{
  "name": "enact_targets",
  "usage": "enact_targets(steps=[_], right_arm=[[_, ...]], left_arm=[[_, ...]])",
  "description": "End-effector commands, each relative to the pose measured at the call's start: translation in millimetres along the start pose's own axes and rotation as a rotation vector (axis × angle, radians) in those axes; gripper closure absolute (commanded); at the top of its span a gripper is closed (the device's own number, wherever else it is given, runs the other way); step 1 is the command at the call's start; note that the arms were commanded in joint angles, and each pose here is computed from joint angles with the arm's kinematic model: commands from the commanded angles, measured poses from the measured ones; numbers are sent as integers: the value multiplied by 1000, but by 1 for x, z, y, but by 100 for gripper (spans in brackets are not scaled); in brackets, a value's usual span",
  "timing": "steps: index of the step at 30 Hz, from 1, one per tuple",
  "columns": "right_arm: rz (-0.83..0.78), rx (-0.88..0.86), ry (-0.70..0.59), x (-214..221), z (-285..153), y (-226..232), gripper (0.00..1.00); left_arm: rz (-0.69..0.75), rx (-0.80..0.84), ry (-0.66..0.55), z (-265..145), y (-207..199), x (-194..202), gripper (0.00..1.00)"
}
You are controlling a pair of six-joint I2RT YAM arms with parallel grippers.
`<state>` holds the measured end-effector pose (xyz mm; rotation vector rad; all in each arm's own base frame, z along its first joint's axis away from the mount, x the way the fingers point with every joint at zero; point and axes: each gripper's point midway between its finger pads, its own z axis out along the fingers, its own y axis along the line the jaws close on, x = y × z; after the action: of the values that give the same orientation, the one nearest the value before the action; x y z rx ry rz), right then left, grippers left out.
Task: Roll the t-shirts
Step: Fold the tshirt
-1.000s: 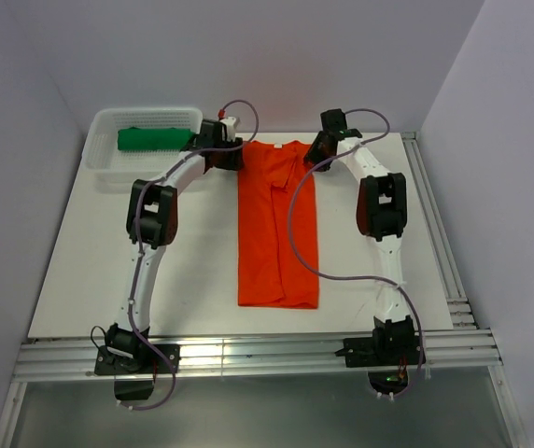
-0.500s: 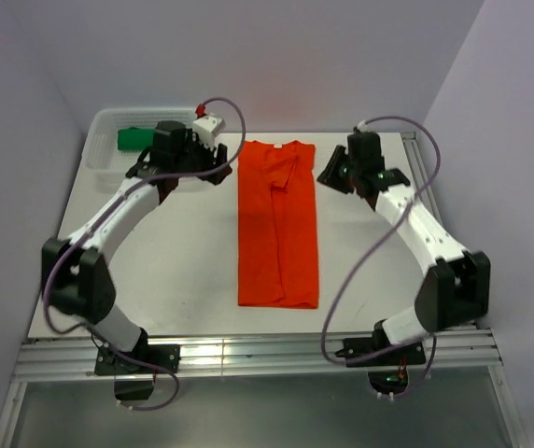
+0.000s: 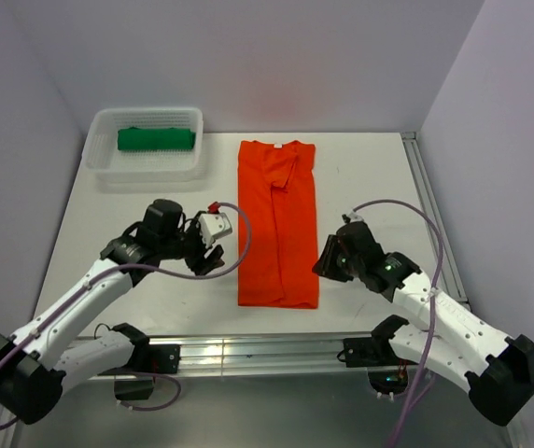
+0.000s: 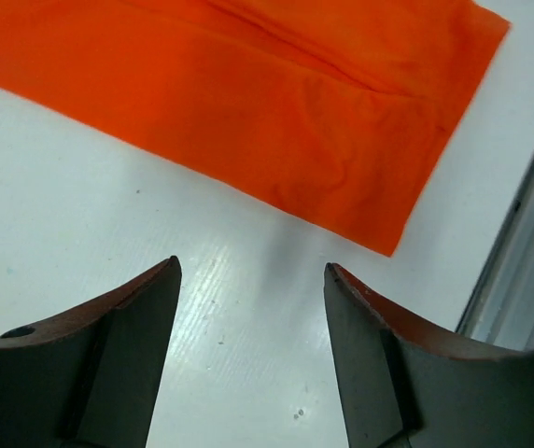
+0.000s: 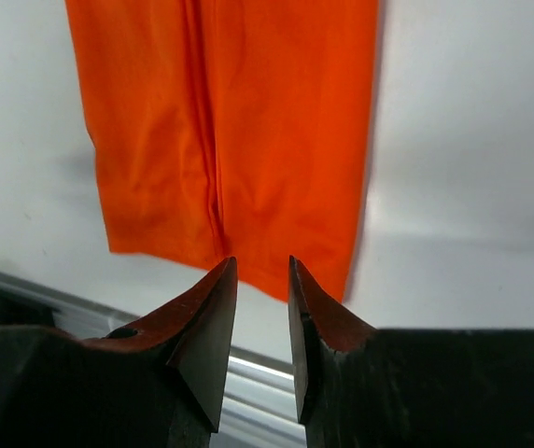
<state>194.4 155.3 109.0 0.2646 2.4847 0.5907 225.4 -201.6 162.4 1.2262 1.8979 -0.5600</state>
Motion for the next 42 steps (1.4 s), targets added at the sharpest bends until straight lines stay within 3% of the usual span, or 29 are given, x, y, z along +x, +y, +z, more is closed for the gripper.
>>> enact_targets(steps=[1,12,22,33,42], right_arm=[[35,51,61,35,1,-14,64],[10,101,139,88,10,-13,56],[55,158,147,99,18,-28,50],[183,-21,181,96,35,-30,51],[200,-54,204,97,28,-25,52]], left_arm=[[68,67,-12,-4,-27,7,31],[217,80,65,36,-68,26,35],[352,-2,-11,54,-70,28,33],[521,-32,-163,63,-83,37,31],[639,3,-157,64,-93,50,30]])
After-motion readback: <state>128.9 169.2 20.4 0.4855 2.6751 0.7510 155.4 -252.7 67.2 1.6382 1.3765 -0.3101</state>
